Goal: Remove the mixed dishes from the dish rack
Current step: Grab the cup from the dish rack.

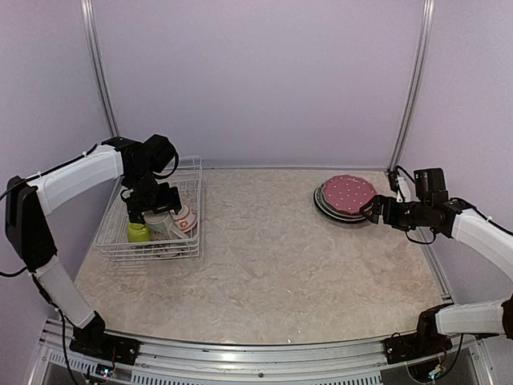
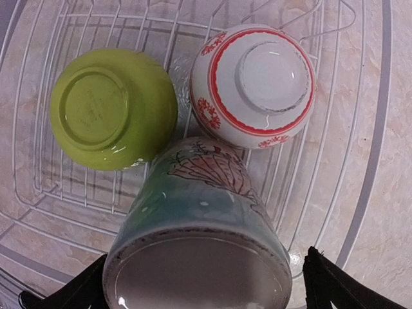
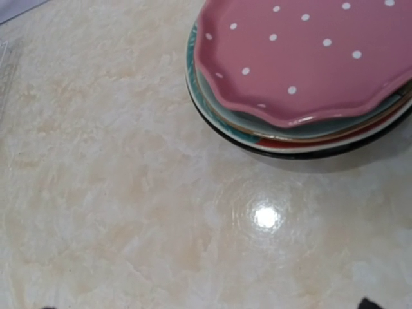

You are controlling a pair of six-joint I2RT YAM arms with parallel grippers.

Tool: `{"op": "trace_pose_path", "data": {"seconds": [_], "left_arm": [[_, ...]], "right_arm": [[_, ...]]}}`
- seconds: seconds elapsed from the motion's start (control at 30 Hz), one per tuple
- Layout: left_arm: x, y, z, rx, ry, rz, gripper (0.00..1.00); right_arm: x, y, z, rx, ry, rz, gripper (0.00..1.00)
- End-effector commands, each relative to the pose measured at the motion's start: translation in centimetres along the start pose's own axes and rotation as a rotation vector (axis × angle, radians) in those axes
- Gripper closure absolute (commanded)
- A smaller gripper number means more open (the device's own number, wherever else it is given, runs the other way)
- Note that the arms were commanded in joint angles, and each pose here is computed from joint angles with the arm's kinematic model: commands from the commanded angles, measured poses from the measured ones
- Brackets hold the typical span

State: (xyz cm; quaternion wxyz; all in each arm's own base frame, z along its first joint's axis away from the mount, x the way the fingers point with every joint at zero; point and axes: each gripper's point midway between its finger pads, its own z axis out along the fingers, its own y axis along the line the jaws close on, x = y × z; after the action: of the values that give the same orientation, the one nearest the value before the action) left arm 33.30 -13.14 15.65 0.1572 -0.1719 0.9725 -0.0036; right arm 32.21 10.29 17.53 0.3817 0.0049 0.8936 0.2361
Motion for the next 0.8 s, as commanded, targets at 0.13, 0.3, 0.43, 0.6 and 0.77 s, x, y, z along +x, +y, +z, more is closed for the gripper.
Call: {"op": "trace_pose_path", "data": {"seconds": [0.13, 0.3, 0.43, 0.6, 0.77], "left_arm": [[0.2, 0.4, 1.9, -0.075, -0.011, 0.032, 0.01], [0.1, 0.3, 2.0, -0.048, -0.019, 0.029, 0.07], [0.2, 0.2, 2.2, -0.039, -0.016, 0.044, 0.23], [0.2, 0.3, 1.9, -0.034, -0.023, 0.058, 0.40], [-0.2, 0.3, 0.3, -0.006, -0.052, 0.060, 0.53]], "right_arm": [[0.0, -0.1, 0.2, 0.016, 0.002, 0.029, 0.00], [-0.4, 0.4, 0.4, -0.003, -0.009, 0.042, 0.00], [-0.4, 0.6, 0.7, -0.005, -0.002, 0.039, 0.00], [-0.1, 0.8, 0.8, -0.012, 0.001, 0.034, 0.00], [-0.1, 1.5, 0.9, -0.045, -0.003, 0.034, 0.00]]}}
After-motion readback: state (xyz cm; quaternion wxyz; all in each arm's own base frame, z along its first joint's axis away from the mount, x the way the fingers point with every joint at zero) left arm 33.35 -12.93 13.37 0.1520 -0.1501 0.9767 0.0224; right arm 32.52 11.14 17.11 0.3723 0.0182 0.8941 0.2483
